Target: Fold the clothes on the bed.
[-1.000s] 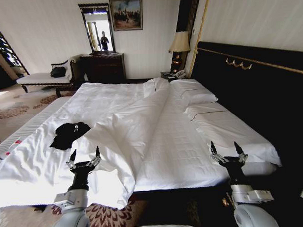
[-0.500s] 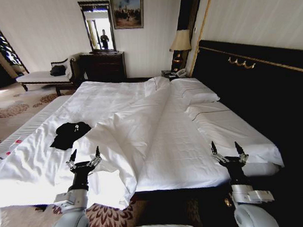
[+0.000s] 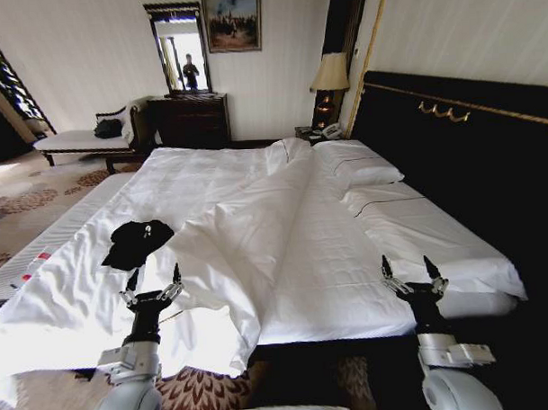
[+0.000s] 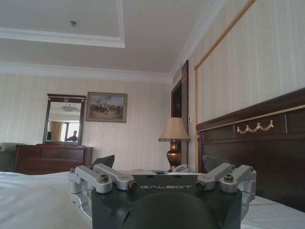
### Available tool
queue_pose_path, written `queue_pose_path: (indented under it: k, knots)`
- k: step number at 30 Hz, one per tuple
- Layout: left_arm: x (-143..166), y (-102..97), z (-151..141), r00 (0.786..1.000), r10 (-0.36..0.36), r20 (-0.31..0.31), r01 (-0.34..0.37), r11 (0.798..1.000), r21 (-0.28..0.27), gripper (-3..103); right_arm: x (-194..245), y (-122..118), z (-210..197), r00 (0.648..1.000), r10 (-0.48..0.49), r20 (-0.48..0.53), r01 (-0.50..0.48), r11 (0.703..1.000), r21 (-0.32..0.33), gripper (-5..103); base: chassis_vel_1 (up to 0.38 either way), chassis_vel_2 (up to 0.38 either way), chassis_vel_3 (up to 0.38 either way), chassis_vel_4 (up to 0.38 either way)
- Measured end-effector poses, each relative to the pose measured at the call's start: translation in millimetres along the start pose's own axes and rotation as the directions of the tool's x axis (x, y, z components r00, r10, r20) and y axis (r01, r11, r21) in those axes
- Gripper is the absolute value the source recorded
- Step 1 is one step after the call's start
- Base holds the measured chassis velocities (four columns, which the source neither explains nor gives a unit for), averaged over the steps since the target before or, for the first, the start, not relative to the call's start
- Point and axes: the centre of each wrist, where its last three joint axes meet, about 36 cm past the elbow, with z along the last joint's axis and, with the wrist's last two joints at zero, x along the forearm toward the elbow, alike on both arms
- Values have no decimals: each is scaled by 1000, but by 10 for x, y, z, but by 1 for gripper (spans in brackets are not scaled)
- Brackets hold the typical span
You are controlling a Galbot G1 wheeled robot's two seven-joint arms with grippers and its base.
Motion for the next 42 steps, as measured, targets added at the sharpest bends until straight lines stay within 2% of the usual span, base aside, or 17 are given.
queue_pose_path:
  k: [16, 35, 42]
  knots:
    - [-5, 7, 2, 1000, 5, 4, -5, 1000, -2, 100, 10, 1, 0, 1000, 2, -2, -2, 1000, 7, 100, 175, 203, -191, -195]
    - [-28, 20, 8, 1000, 8, 11, -8, 1000, -3, 100, 5, 20, 2, 1000, 8, -1, -8, 1000, 15, 100, 272, 389, -266, -397]
    - [-32, 28, 5, 1000, 7, 16, -7, 1000, -4, 100, -2, 44, 22, 1000, 16, 3, -16, 1000, -3, 100, 130, 108, -118, -119]
